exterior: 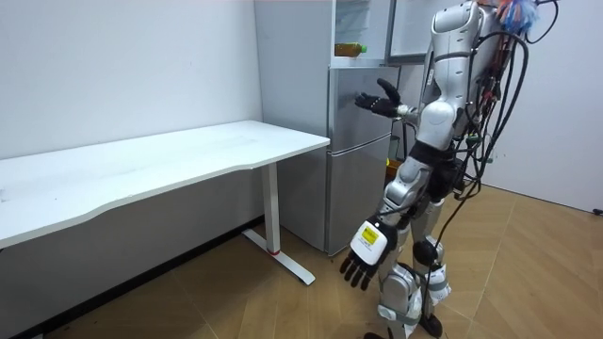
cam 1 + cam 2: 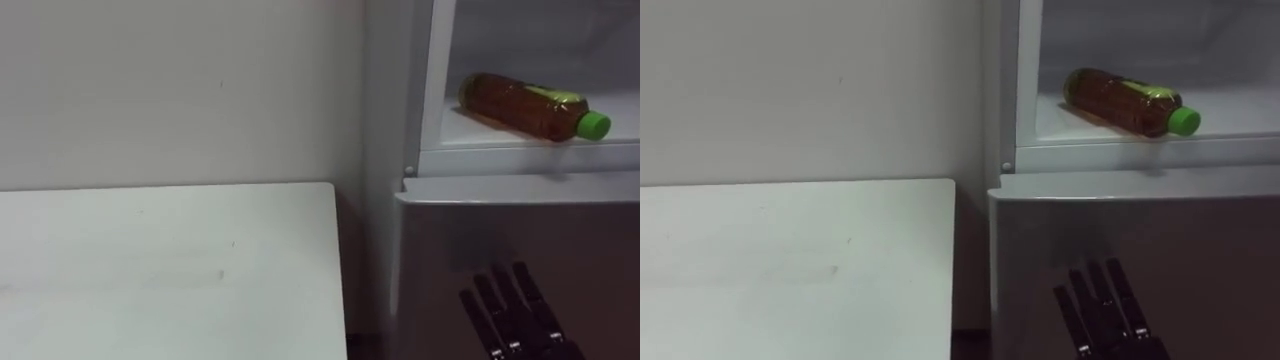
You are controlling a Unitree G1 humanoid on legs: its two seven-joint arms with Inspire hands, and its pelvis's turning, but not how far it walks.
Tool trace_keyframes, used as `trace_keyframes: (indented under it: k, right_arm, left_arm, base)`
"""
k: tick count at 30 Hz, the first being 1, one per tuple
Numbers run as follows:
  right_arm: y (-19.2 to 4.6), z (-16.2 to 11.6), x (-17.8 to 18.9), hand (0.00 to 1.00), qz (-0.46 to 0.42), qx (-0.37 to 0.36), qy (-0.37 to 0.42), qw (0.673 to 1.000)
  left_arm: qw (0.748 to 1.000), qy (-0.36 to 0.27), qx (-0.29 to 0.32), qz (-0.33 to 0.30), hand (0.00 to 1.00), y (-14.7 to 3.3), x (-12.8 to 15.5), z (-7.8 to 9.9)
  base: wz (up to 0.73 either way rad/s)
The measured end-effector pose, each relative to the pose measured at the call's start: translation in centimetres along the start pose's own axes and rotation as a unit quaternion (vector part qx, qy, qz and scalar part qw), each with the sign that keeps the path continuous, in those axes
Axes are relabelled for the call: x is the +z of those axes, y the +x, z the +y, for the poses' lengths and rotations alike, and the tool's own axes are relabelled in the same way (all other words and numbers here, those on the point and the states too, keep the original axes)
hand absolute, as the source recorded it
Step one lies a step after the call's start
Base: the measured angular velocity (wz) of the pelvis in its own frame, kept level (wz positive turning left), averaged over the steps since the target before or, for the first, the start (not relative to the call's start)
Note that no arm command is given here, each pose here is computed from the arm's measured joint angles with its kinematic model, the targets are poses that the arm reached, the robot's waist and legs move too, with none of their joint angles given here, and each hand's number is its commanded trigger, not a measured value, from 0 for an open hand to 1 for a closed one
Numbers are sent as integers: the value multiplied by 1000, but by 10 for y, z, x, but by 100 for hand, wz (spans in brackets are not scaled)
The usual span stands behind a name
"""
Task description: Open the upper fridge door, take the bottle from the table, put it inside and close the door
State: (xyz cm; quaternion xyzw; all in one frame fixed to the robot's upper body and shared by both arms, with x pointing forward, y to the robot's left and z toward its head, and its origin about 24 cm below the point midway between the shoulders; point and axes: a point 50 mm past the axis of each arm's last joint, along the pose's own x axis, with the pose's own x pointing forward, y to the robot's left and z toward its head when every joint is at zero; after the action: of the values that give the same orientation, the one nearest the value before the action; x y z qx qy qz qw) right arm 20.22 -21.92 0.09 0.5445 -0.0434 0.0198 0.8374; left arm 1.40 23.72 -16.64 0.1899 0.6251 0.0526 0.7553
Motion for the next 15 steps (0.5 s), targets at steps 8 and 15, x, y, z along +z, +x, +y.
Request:
trace_keyframes:
  k: [8,15]
  right_arm:
    - [-42,-52,-5,0,17,-139,-3,990]
    - [-66,-83,-5,0,18,-242,-3,970]
  left_arm:
    - [1000,-1,1,-11,0,0,3,0]
    - [1000,-3,9,-5,0,-2,-5,0]
  base:
    - [-2]
    - [0]
